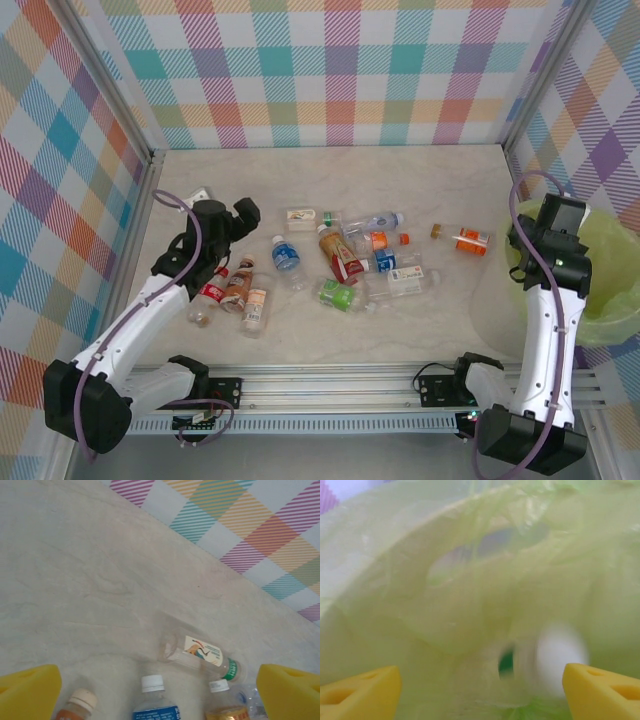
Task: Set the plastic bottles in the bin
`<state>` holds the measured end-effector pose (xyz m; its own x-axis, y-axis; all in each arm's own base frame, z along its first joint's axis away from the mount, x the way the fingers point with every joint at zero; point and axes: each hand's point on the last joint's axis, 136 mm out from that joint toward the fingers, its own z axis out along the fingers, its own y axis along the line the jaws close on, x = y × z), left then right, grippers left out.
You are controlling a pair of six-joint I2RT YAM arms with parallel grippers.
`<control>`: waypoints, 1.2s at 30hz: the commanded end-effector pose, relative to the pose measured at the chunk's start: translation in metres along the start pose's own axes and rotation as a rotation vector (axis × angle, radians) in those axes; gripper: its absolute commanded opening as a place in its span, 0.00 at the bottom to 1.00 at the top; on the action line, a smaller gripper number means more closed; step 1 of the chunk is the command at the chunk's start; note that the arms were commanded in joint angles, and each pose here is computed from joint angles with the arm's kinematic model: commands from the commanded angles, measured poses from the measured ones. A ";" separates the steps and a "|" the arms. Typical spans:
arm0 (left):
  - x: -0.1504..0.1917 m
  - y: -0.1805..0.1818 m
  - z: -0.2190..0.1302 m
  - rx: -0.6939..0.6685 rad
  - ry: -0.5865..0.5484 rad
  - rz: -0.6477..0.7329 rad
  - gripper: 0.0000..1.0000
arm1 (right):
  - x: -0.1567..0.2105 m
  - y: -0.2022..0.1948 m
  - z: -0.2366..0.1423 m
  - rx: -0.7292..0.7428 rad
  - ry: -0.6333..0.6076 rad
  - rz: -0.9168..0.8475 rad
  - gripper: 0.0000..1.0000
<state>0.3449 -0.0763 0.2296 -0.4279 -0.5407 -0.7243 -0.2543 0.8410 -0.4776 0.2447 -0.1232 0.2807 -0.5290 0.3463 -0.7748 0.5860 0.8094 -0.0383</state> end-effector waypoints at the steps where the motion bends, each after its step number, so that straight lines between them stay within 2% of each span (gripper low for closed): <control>1: -0.006 0.020 -0.010 -0.107 0.005 0.001 1.00 | -0.009 0.034 0.003 -0.188 -0.027 -0.016 0.86; 6: -0.002 0.048 -0.017 -0.240 0.042 0.015 1.00 | -0.015 0.048 0.013 -0.243 -0.071 -0.059 0.88; 10: 0.007 0.078 -0.022 -0.354 0.128 0.020 1.00 | -0.029 0.055 0.013 -0.272 -0.115 -0.074 0.89; 16: 0.034 0.124 -0.030 -0.472 0.298 -0.054 1.00 | -0.064 0.058 -0.026 -0.342 -0.227 0.000 0.92; 19: 0.043 0.145 -0.033 -0.519 0.342 -0.098 1.00 | -0.072 0.075 -0.048 -0.474 -0.269 0.025 1.00; 23: 0.065 0.169 -0.040 -0.584 0.420 -0.175 1.00 | -0.075 0.098 -0.077 -0.665 -0.307 0.042 1.00; 27: 0.082 0.177 -0.050 -0.608 0.476 -0.212 1.00 | -0.076 0.121 -0.105 -0.864 -0.348 0.029 1.00; 32: 0.099 0.191 -0.078 -0.665 0.491 -0.222 1.00 | -0.070 0.147 -0.133 -1.090 -0.344 -0.008 1.00; 36: 0.119 0.195 -0.073 -0.638 0.499 -0.290 1.00 | -0.058 0.172 -0.159 -1.280 -0.351 -0.076 1.00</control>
<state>0.1962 0.0284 0.1022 -0.5894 -0.7478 -0.3056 -0.7507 0.6468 -0.1346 0.2903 0.0350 0.4006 -0.2602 0.3230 -0.9099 -0.3213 0.8597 0.3971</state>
